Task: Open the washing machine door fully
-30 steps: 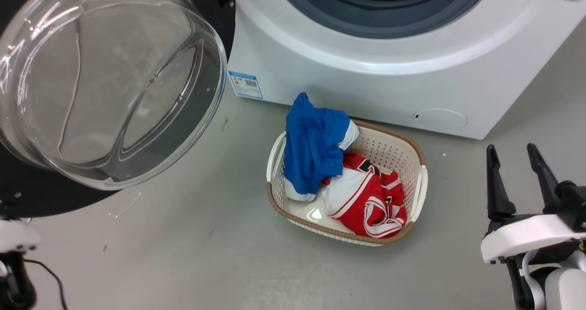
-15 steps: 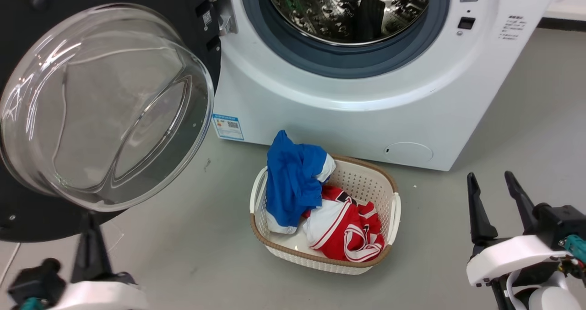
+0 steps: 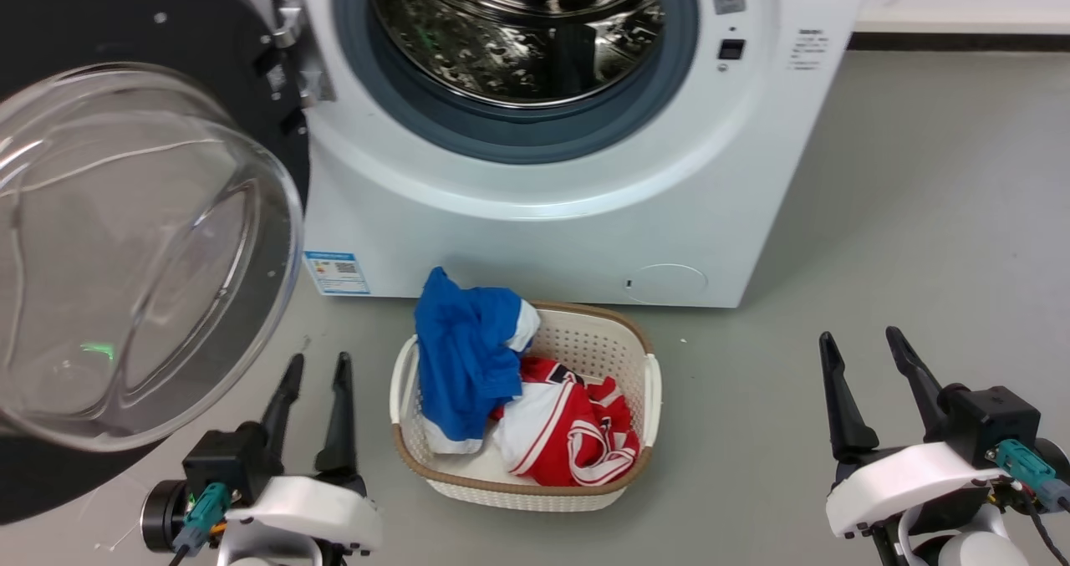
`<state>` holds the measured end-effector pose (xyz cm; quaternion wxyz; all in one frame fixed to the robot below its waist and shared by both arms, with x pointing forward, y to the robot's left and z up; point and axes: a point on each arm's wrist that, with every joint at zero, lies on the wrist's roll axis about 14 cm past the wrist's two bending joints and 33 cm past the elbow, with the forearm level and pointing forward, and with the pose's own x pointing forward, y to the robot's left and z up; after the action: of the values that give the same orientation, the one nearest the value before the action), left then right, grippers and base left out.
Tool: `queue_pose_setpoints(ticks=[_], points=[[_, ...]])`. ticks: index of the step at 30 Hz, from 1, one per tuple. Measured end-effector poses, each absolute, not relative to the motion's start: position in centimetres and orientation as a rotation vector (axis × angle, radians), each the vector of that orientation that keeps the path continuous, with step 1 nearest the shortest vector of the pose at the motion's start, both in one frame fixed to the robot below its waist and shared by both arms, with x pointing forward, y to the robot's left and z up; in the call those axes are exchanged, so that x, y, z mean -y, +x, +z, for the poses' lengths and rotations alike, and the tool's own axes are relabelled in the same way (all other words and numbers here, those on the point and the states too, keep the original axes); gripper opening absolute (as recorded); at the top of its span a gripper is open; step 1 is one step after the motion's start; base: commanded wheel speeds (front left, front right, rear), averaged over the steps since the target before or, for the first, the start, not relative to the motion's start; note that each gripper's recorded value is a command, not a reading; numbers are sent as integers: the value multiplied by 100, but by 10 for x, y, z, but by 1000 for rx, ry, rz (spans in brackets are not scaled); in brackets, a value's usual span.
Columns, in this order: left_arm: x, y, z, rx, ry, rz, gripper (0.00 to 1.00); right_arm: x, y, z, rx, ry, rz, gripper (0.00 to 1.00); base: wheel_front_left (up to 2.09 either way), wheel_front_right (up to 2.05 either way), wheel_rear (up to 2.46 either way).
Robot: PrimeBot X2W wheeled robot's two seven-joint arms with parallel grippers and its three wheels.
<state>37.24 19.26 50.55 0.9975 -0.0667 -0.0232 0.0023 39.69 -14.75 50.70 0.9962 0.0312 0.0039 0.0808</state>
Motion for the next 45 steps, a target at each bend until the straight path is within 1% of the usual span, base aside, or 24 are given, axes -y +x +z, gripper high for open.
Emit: queue_pose_setpoints(ticks=[6,13,15,44,45], points=[[-166,395,499,25,-107,-71,100,166,390,505,-7,59,108,100,0,0,0],[-150,407,486,-2,-93,-114,100,181,382,499,-12,68,63,100,0,0,0],[-150,409,484,-7,-68,-123,100,182,381,497,-16,68,60,100,0,0,0],[-153,412,483,-3,-83,-113,100,179,383,496,-5,78,66,100,0,0,0],[-153,412,483,-4,-78,-113,0,179,383,496,-6,79,66,0,0,0,0]])
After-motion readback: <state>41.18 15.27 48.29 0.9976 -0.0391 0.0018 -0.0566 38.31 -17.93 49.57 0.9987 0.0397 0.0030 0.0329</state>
